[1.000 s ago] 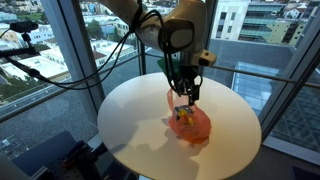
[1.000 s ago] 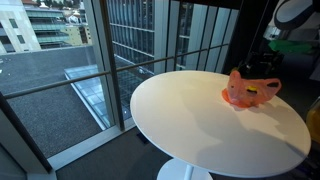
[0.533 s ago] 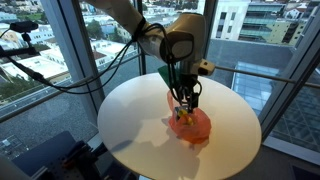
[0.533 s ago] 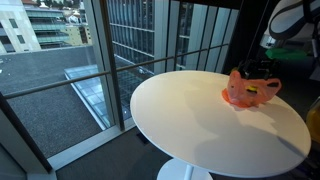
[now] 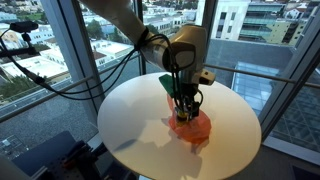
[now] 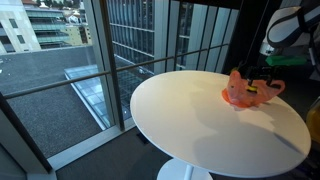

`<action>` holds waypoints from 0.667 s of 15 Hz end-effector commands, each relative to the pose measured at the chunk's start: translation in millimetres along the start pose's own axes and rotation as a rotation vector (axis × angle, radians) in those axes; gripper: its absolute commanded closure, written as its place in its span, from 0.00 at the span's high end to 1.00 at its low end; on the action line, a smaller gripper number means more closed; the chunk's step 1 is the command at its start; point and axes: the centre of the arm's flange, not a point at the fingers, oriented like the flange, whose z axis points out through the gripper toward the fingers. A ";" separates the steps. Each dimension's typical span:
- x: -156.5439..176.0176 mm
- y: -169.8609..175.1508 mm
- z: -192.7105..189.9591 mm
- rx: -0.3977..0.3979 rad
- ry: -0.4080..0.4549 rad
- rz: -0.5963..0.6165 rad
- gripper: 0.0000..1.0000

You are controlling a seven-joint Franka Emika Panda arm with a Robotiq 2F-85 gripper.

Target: Remove the syrup bottle from the plastic bag

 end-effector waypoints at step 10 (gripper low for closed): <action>-9.1 5.0 7.7 -0.025 -0.004 -0.044 0.56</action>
